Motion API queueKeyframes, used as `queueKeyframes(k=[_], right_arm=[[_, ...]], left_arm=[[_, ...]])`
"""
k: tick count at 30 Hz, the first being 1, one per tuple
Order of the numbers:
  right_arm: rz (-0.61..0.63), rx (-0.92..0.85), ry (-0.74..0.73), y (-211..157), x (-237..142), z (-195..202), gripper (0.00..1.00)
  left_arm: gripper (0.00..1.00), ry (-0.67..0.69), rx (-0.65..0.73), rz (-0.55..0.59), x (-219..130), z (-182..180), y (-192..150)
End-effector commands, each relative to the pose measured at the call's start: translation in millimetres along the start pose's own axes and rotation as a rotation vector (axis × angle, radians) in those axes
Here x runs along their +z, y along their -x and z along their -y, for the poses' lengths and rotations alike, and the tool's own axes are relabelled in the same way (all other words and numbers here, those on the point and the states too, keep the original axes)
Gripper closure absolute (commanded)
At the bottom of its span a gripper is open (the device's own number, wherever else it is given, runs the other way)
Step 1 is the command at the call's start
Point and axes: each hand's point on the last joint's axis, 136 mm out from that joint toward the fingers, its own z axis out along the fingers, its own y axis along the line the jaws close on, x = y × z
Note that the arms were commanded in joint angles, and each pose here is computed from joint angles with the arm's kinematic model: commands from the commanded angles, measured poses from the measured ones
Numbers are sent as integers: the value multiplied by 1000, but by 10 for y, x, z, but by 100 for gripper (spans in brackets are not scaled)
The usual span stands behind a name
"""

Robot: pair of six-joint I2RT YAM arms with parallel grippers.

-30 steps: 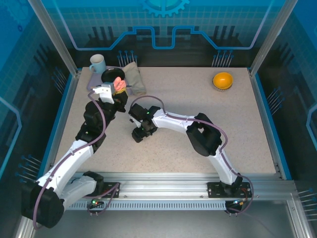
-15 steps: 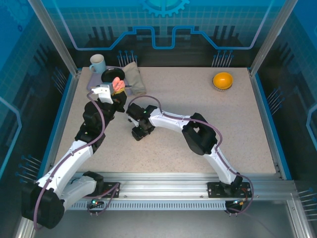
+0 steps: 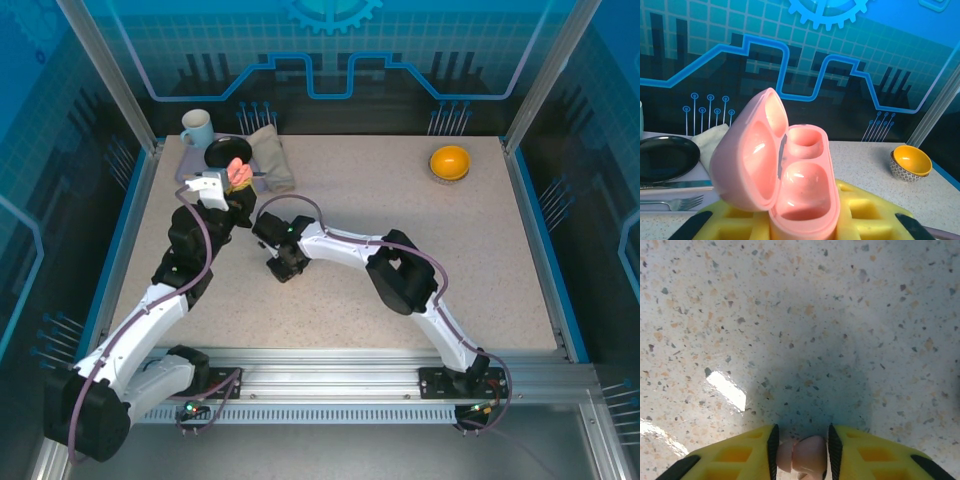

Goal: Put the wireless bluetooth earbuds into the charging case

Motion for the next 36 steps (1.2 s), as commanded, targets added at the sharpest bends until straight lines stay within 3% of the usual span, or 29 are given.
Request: queueKeyframes(k=[1, 9, 23, 26, 36], right_arm=[[-27, 1, -34, -181, -76, 4, 67], [40, 169, 52, -283, -323, 201, 67], [122, 626, 534, -479, -451, 610, 69], [133, 661, 509, -529, -509, 743, 69], [115, 663, 207, -787, -568, 1065, 71]], left_arm=[[100, -19, -21, 22, -33, 16, 63], [100, -44, -33, 5, -38, 58, 32], [100, -71, -39, -6, -57, 115, 51], [100, -75, -43, -8, -56, 124, 50], [100, -85, -61, -13, -41, 140, 40]])
